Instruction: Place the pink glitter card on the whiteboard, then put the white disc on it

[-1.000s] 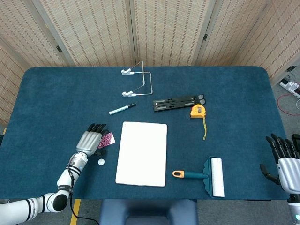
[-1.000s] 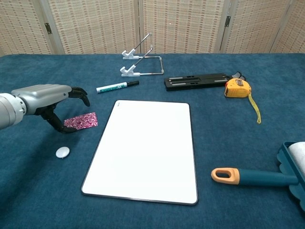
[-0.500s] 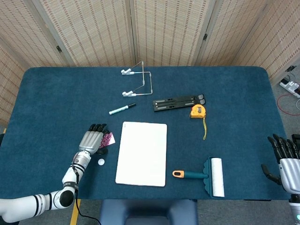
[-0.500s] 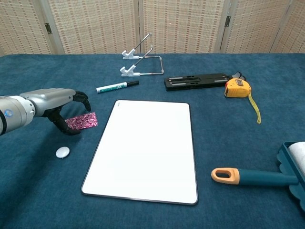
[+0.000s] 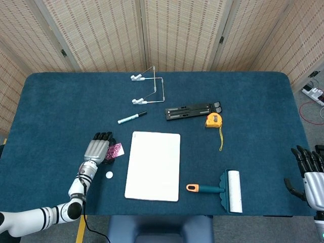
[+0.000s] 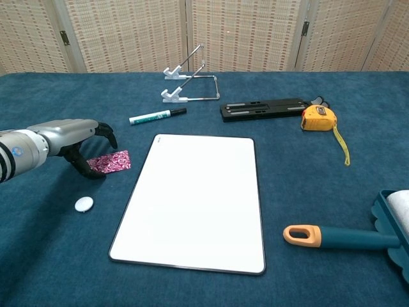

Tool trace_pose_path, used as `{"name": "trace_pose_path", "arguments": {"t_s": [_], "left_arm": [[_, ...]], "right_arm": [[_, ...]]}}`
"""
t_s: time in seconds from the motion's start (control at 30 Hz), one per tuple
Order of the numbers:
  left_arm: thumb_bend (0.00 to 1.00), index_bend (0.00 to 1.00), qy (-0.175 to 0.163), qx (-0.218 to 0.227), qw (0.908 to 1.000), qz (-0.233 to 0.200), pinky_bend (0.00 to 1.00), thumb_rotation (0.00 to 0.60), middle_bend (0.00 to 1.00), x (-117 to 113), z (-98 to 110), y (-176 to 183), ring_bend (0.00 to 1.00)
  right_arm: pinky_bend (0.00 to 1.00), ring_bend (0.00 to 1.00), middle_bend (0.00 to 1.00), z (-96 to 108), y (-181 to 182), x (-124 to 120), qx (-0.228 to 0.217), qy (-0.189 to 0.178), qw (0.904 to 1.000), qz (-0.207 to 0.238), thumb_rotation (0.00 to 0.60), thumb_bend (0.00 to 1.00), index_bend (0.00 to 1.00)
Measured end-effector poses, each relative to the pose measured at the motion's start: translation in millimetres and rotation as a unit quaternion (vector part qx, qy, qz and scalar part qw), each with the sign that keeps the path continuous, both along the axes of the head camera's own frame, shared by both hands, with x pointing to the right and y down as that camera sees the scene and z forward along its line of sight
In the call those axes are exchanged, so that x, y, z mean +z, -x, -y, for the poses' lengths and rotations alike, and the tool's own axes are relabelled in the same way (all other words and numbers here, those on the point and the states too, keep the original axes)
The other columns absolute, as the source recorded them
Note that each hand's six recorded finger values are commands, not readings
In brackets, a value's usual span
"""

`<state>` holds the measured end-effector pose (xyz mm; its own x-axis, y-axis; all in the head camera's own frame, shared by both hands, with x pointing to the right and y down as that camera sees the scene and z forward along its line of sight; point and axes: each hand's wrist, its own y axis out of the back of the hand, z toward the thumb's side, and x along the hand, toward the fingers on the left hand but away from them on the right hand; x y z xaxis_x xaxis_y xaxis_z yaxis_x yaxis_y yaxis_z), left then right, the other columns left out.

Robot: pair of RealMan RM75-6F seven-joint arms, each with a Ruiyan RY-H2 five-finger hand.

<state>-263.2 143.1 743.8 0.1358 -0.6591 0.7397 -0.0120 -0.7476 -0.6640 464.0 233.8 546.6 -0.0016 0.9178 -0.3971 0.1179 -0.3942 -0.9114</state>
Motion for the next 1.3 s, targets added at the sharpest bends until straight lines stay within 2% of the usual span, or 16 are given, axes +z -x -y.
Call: {"name": "trace_pose_path", "arguments": {"t_s": [0.73,1.0,1.3], "left_arm": [[0.32,0.34,0.002,0.007,0.9999,0.011,0.0,0.6,0.08,3.2,-3.9,1.9,0.08],[0.32,0.4,-0.008,0.003,0.9999,0.009,0.0,0.6,0.08,3.0,-2.5,4.0,0.1],[0.32,0.4,-0.018,0.008,0.9998,-0.004,0.0,0.6,0.09,-5.7,1.0,-0.9,0.1]], "right_arm": [[0.0,0.05,0.06,0.6,0.4,1.5,0.0,0.002,1.0,0.0,0.6,0.36,0.0],[0.0,0.05,0.06,-0.2,0.3,1.1,0.0,0.002,1.0,-0.001,0.6,0.36,0.0],[0.0,0.05,0.06,-0.6,2.1,0.2,-0.001,0.001,1.0,-0.002,0.6,0.36,0.0]]}}
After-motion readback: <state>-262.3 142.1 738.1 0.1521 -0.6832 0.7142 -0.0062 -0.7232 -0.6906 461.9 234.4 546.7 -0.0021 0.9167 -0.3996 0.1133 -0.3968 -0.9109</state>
